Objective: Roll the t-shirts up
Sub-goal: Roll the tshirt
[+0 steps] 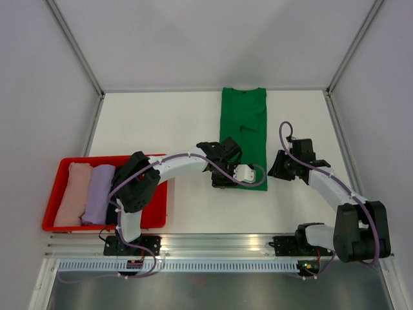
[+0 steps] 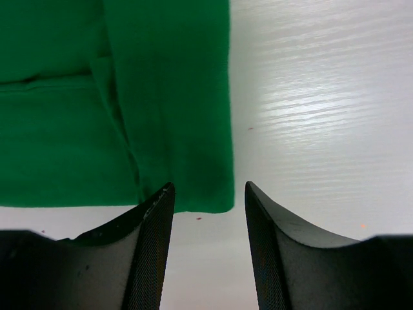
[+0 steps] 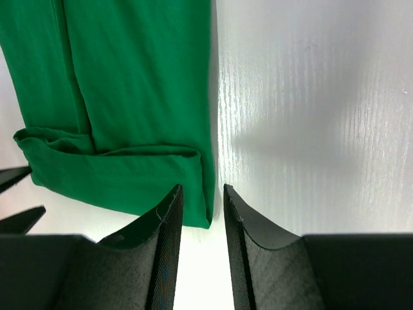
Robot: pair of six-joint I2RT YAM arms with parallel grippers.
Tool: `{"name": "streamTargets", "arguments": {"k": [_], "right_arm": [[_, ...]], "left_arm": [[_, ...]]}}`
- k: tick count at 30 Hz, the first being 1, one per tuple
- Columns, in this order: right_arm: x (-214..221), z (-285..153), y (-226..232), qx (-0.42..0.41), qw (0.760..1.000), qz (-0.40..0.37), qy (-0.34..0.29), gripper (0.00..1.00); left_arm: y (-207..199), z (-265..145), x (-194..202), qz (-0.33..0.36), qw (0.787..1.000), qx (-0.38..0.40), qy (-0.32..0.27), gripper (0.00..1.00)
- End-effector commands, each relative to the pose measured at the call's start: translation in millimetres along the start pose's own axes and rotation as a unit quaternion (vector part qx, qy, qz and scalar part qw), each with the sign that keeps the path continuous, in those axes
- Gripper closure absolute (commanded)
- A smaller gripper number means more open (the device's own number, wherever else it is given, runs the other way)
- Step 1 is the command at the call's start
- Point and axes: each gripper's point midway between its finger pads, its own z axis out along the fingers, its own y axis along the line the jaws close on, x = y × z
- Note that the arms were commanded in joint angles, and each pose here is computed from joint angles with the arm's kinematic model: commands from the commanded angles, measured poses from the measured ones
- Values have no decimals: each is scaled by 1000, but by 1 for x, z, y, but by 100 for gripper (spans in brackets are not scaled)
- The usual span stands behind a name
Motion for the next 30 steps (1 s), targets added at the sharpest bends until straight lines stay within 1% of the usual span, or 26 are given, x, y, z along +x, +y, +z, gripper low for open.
{"name": "streamTargets", "arguments": {"k": [1,5,9,12,14,19,20,22,23,25,26,27,29,30], "right_arm": [[-15,-10,9,-18,1000,-6,-18,62],[-14,-15,13,-38,999,-14,-24,61],[-26,-27,18,-57,997,-12,-46,60],[-33,-29,18,-61,996,-18,-55,60],[-37,-31,20,-64,996,-24,-60,60],[-54,-48,38,-97,989,-75,-83,60],[-54,-52,46,-119,985,-94,-81,59],[-64,-58,55,-135,980,-111,-91,59],[-68,-61,57,-137,978,-121,-97,59],[-76,-67,60,-137,975,-136,-114,59],[-76,-68,60,-135,973,-143,-117,59],[-75,-68,57,-131,973,-149,-120,59],[-71,-66,55,-130,971,-160,-119,59],[-67,-64,52,-131,968,-177,-119,59]], "left_arm": [[26,5,1,39,998,-46,5,46],[11,14,11,46,999,-24,12,46],[-9,15,15,51,999,10,6,46],[-16,18,18,59,998,18,12,46],[-17,25,25,54,998,25,26,46],[-17,31,38,43,997,22,53,48],[-19,31,38,36,998,23,52,49],[-20,30,39,26,998,21,52,58],[-20,29,38,20,998,19,49,70],[-21,29,38,16,999,18,47,82],[-21,28,38,14,999,17,46,93],[-21,28,36,13,999,18,43,97],[-20,26,33,9,999,19,37,98],[-20,24,29,8,999,19,28,98]]}}
